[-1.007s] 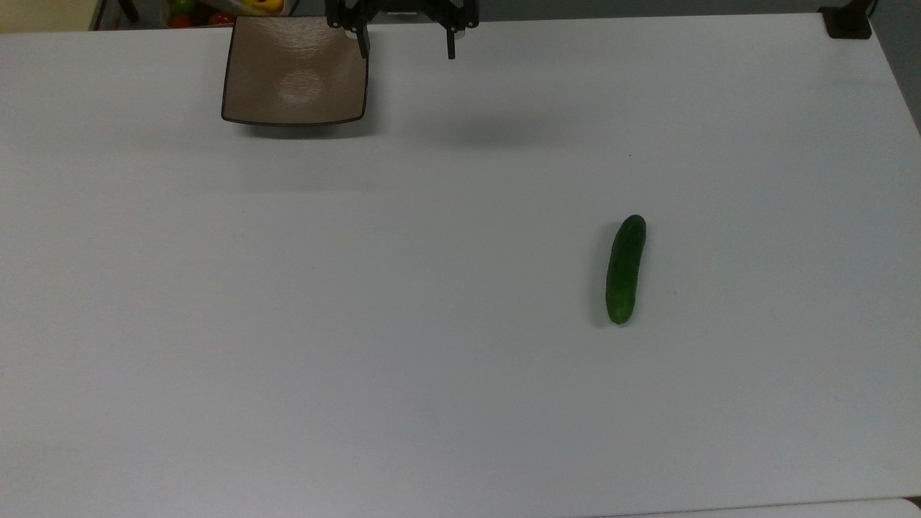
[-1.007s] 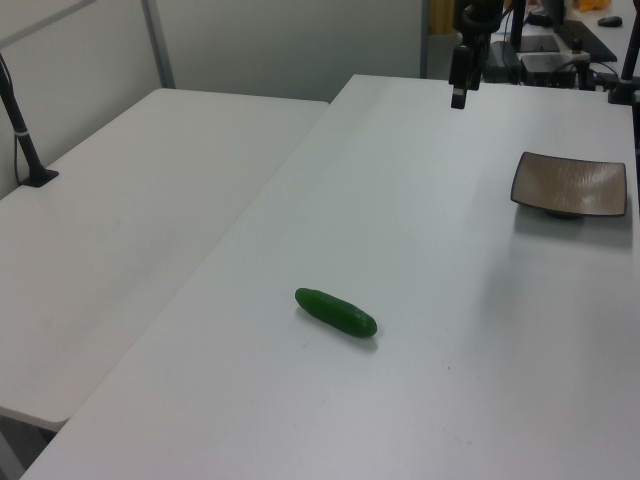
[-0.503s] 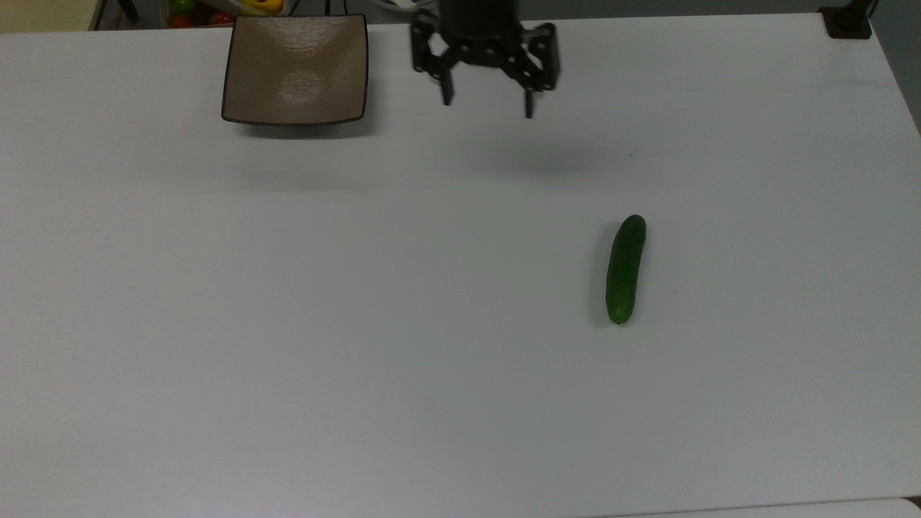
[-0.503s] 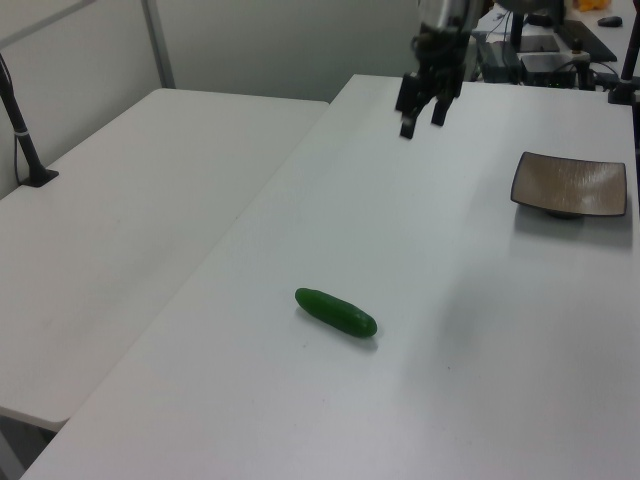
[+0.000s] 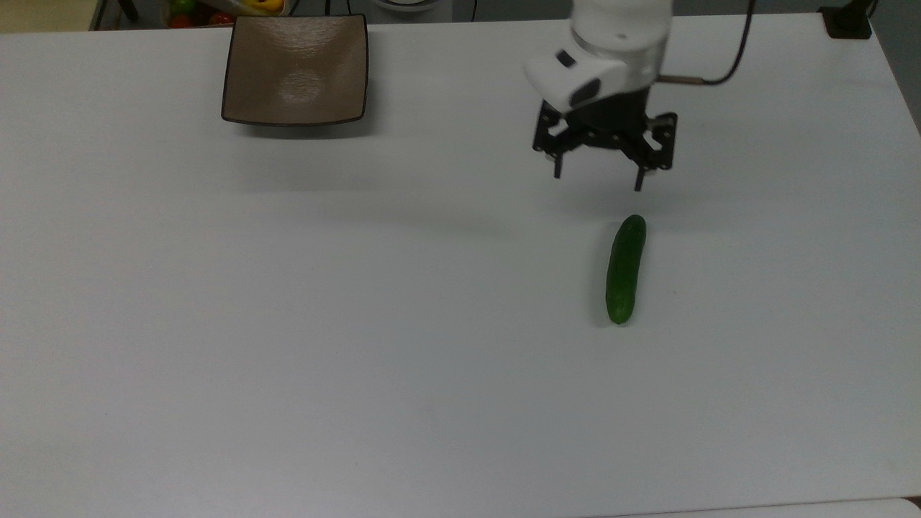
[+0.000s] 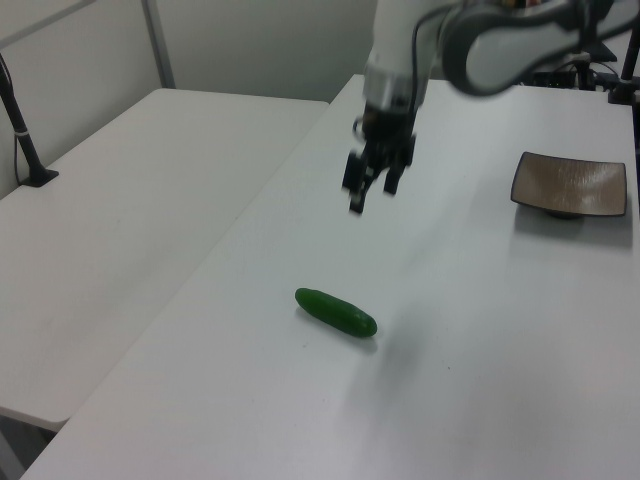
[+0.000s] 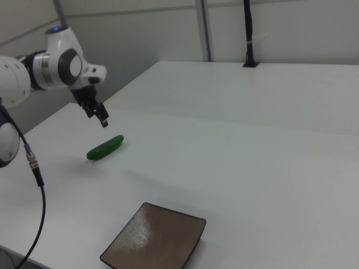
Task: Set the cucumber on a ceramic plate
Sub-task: 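Lower the gripper and close it around the cucumber's middle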
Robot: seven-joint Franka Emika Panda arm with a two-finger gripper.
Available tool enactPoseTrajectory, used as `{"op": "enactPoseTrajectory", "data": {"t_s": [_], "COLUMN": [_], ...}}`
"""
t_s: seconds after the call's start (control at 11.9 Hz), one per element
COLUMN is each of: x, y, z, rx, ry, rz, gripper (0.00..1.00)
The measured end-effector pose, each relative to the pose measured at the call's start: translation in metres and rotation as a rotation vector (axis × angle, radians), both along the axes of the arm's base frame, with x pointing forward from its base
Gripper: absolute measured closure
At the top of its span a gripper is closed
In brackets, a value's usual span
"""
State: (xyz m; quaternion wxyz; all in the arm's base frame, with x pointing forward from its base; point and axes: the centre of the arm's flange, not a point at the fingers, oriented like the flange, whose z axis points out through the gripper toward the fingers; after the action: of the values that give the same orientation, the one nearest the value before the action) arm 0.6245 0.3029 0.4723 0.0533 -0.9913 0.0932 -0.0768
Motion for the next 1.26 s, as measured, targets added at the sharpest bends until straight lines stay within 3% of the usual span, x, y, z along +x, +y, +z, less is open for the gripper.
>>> {"op": "enactPoseTrajectory", "data": {"t_s": [0.17,0.5,0.67,1.01,1.09,1.26], "x": [0.004,0.022,0.024,0.021,0.021,0.024], "y": [0.035,0.055,0.070,0.095,0.097,0.097], "z": [-0.040,-0.097,-0.124,-0.176,-0.181,-0.175], "rx": [-0.035,-0.093,-0.135,-0.169,-0.175,-0.175], "ry": [0.008,0.019,0.013,-0.022,-0.026,-0.045], "rz": [0.021,0.028,0.043,0.078,0.084,0.085], "gripper": [0.00,0.00,0.00,0.00,0.06,0.39]}}
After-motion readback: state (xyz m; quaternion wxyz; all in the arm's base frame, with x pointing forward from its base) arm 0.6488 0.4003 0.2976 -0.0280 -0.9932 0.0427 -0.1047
